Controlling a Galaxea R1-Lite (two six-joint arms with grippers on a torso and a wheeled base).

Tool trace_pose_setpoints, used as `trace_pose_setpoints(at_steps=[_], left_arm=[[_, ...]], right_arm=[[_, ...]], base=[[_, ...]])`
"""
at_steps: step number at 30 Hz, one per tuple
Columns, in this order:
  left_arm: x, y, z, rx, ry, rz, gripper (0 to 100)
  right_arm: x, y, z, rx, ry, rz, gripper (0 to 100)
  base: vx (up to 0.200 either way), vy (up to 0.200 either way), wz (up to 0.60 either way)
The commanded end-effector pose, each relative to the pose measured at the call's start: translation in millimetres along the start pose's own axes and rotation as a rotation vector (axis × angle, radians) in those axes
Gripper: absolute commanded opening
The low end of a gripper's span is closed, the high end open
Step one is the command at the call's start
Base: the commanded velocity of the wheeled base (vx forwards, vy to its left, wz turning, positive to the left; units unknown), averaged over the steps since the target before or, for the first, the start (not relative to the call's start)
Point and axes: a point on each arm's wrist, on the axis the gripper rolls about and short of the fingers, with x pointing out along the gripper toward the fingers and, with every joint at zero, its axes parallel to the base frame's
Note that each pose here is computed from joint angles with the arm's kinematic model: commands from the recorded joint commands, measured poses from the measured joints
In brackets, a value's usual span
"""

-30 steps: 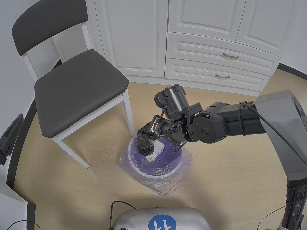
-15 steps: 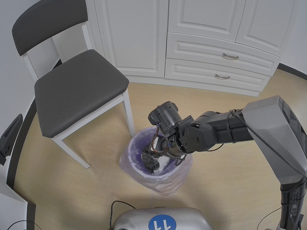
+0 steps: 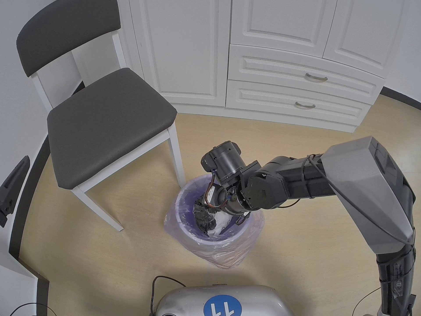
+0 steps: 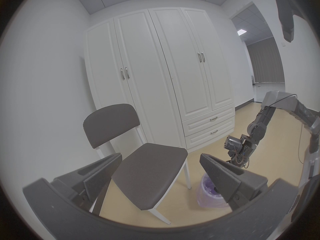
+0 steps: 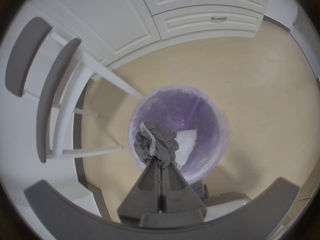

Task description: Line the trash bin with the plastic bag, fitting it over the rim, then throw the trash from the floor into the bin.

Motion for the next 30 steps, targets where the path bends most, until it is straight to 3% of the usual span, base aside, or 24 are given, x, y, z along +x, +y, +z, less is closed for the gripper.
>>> trace_pose_setpoints(at_steps=[1,9,13,14,15,18,21,25,30], left_arm=[[0.1,-0.2,-0.4,0.000,0.001,-0.002,100],[-0.3,-0.4,-0.6,0.000,0.001,-0.003,100],[0.0,-0.5,-0.9,0.000,0.004,-0.004,100],[0.0,-0.5,-0.9,0.000,0.004,-0.004,100],[-0.3,-0.4,-0.8,0.000,0.002,-0.004,100],[-0.3,-0.4,-0.8,0.000,0.002,-0.004,100],[0.0,-0.6,-1.4,0.000,0.005,-0.005,100],[0.0,-0.7,-1.5,0.005,0.007,-0.005,100],[-0.3,-0.6,-1.2,0.005,0.004,-0.004,100]], right_arm=[[18.6,-7.2,-1.2,0.014,0.002,-0.025,0],[43.0,-10.4,-3.4,0.038,-0.021,-0.053,0],[54.6,-5.5,-2.3,0.114,-0.109,-0.043,0],[61.5,-0.1,0.3,0.196,-0.197,0.007,0],[62.2,2.3,2.4,0.223,-0.232,0.042,0],[61.3,3.7,4.0,0.239,-0.256,0.071,0],[60.3,-2.5,-2.2,0.203,-0.251,0.069,0],[63.0,-16.0,-16.1,0.021,-0.194,-0.012,0],[50.4,-24.0,-25.7,-0.104,-0.114,-0.093,0]], base=[[0.000,0.000,0.00],[0.000,0.000,0.00],[0.000,0.000,0.00],[0.000,0.000,0.00],[0.000,0.000,0.00],[0.000,0.000,0.00],[0.000,0.000,0.00],[0.000,0.000,0.00],[0.000,0.000,0.00]])
